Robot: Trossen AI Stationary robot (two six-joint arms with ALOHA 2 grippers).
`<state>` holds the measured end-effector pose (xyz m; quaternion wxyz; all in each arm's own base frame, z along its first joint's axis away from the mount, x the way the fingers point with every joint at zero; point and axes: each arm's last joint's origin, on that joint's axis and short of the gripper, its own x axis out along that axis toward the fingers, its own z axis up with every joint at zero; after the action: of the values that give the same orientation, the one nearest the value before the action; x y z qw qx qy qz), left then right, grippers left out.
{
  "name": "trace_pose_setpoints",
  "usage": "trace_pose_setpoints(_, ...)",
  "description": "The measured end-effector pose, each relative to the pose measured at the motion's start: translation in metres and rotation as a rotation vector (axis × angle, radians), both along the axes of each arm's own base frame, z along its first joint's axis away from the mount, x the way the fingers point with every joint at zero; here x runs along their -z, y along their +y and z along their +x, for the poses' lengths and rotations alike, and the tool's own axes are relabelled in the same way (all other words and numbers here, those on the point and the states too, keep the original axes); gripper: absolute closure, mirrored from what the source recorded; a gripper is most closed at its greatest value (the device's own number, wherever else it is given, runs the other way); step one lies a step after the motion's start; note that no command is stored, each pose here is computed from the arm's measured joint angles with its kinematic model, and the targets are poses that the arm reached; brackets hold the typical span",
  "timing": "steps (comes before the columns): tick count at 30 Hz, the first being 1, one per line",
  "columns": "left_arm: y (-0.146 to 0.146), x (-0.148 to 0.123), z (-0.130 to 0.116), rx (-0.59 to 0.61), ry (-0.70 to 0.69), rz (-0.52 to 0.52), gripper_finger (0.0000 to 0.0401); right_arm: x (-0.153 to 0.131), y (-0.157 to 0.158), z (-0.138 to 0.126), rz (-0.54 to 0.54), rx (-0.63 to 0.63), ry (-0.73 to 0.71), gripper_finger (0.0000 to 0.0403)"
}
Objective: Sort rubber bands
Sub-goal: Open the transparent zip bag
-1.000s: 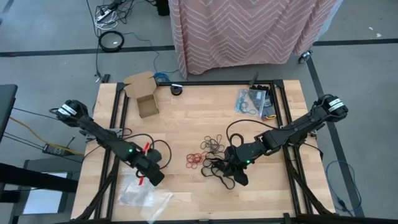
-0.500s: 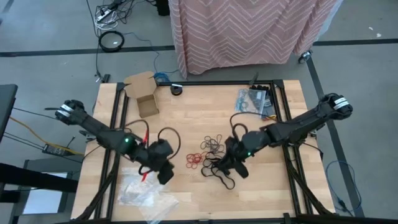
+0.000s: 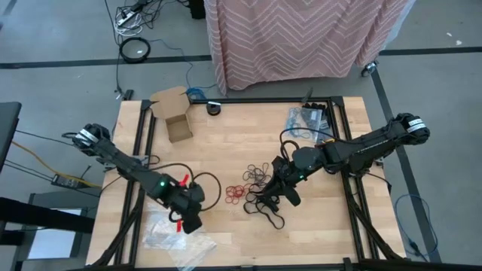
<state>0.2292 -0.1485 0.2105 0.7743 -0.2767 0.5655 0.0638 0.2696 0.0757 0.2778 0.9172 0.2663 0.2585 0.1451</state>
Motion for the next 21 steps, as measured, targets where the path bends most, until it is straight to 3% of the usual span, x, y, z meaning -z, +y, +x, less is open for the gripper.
trace_pose_setpoints(8,0.000,0.049,-0.005,0.022,0.038,-0.057,0.0227,0.000,-0.003,0.001,-0.008,0.006,0.000,0.0305)
trace_pose_setpoints(13,0.007,0.064,-0.012,-0.026,0.083,-0.057,0.0192,0.000,-0.002,0.000,-0.008,0.003,0.002,0.0307)
trace_pose_setpoints(17,0.006,0.068,-0.013,-0.021,0.074,-0.099,0.0196,0.001,-0.002,0.000,-0.008,0.005,0.002,0.0307)
trace_pose_setpoints(21,0.000,0.065,-0.007,0.000,0.015,-0.168,0.0252,0.001,-0.002,0.000,-0.007,0.005,0.003,0.0308)
